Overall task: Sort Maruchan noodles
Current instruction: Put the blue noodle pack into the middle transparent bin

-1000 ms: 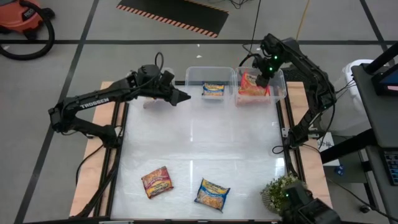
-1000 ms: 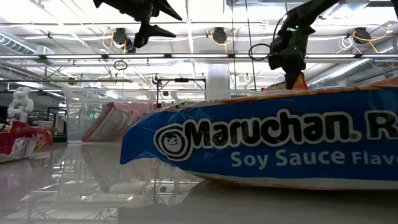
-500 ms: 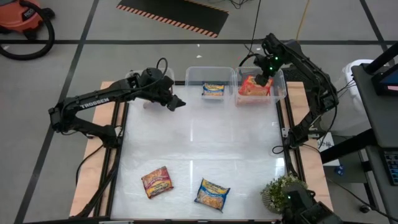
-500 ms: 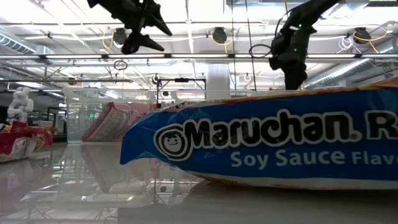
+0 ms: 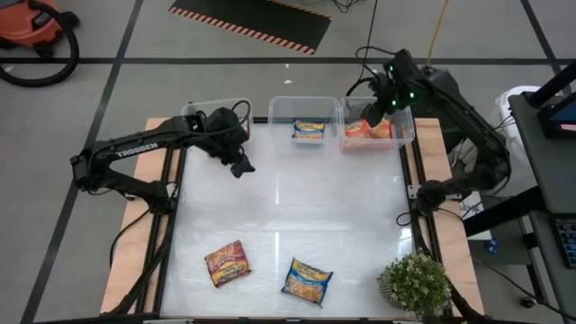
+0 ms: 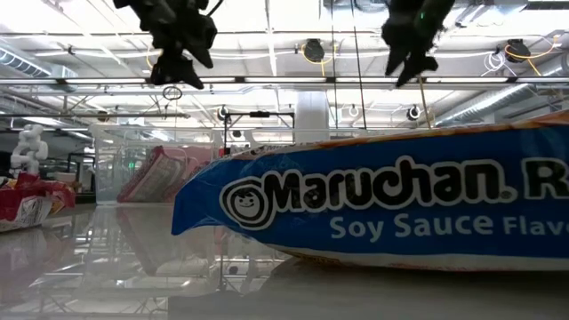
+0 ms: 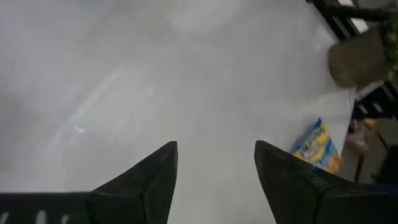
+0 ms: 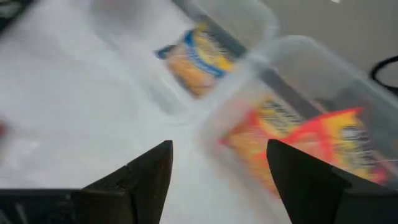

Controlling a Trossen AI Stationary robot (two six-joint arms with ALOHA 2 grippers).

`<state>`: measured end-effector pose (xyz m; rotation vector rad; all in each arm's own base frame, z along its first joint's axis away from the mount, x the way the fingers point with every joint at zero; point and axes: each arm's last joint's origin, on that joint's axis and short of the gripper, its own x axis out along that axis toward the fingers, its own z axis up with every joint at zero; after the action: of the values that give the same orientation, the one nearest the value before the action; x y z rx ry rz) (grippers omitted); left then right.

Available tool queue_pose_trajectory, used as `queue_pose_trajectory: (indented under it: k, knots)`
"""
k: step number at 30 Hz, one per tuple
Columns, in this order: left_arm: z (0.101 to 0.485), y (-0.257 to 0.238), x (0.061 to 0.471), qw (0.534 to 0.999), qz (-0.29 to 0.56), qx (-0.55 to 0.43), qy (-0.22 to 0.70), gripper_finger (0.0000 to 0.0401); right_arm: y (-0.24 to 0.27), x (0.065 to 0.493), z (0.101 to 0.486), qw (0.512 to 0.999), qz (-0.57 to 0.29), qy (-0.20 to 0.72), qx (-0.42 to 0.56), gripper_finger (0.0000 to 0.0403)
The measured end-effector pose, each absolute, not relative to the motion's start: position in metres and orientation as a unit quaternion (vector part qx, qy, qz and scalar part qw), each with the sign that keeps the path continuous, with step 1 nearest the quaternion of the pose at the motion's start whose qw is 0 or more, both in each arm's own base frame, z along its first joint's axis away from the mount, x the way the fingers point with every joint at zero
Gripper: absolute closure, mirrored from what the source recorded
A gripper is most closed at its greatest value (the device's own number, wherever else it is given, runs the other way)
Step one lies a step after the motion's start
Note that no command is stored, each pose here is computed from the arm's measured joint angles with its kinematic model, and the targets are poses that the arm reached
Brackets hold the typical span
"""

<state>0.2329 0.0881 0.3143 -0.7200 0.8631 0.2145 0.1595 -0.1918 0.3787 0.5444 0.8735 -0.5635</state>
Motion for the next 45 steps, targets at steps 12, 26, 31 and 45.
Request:
queue_pose_trajectory:
  k: [12, 26, 31, 45]
  knots:
    - [0.307, 0.069, 0.225, 0.807, 0.059, -0.333, 0.484, 0.0183, -0.051, 0.206, 0.401, 0.827, -0.133, 0.426, 0.342, 0.0151]
    - [0.302, 0.034, 0.223, 0.781, 0.018, -0.286, 0.555, 0.0183, 0.088, 0.267, 0.364, 0.829, 0.014, 0.506, 0.236, 0.0151]
    - [0.302, 0.03, 0.224, 0.782, 0.015, -0.281, 0.556, 0.0183, 0.118, 0.287, 0.335, 0.815, 0.037, 0.543, 0.197, 0.0151]
    - [0.301, 0.022, 0.224, 0.776, 0.009, -0.277, 0.567, 0.0183, 0.163, 0.299, 0.234, 0.804, 0.159, 0.555, 0.143, 0.0151]
